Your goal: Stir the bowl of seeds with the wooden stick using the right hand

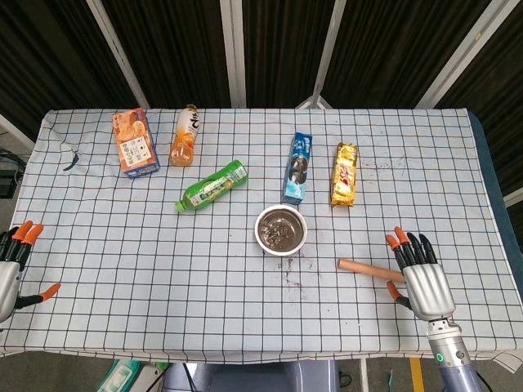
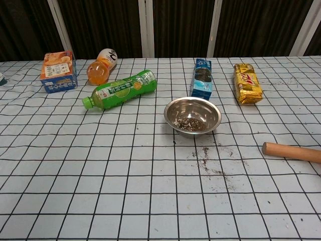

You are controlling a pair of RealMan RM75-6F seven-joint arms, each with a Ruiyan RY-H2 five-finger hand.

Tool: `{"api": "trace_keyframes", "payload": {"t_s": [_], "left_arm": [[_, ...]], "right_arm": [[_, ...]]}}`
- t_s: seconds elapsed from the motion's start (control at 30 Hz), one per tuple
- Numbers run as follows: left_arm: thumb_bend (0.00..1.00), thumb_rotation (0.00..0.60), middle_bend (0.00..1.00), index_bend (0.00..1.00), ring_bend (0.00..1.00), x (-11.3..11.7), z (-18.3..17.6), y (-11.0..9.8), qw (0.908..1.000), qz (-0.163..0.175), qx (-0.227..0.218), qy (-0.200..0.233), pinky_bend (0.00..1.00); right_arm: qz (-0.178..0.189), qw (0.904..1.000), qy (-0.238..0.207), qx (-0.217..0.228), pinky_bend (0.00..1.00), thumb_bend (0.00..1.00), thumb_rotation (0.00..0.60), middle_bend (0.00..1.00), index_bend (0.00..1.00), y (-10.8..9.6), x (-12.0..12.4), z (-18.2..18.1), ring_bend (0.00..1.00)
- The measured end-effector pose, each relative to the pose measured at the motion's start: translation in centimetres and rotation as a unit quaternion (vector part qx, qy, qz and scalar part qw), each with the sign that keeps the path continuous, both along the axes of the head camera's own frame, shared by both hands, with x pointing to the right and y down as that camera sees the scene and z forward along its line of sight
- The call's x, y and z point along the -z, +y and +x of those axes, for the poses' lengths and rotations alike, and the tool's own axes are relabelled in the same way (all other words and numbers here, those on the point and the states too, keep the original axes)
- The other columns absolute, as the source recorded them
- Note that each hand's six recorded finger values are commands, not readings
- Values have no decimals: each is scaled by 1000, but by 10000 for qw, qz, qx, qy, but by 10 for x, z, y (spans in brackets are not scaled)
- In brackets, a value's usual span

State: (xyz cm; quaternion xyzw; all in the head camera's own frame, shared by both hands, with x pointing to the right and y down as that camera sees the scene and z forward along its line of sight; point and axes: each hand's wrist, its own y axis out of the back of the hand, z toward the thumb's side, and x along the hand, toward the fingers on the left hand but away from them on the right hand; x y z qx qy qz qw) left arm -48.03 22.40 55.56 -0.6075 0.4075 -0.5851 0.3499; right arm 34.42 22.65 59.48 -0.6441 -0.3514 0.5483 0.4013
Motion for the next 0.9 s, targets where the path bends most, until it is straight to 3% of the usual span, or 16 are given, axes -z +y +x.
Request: {"api": "trace_keyframes", "payload": {"t_s": [0.2, 0.5, 0.9], "left_arm": [[23, 600, 0, 0, 0, -1, 0, -1, 10000, 1, 11, 22, 0], [24, 600, 0, 0, 0, -2, 0, -1, 10000, -28, 24, 52, 0], [24, 600, 0, 0, 0, -2, 0, -1, 9999, -76, 54, 98, 0]], "right_arm": [[122, 9998, -147, 45, 0, 345, 600, 178, 155, -1, 0, -7, 45], [218, 9992, -321, 90, 0, 344, 600, 254, 228, -11, -8, -31, 79], [-258, 9992, -236, -195, 0, 345, 600, 348, 318, -15, -47, -58, 150]]}}
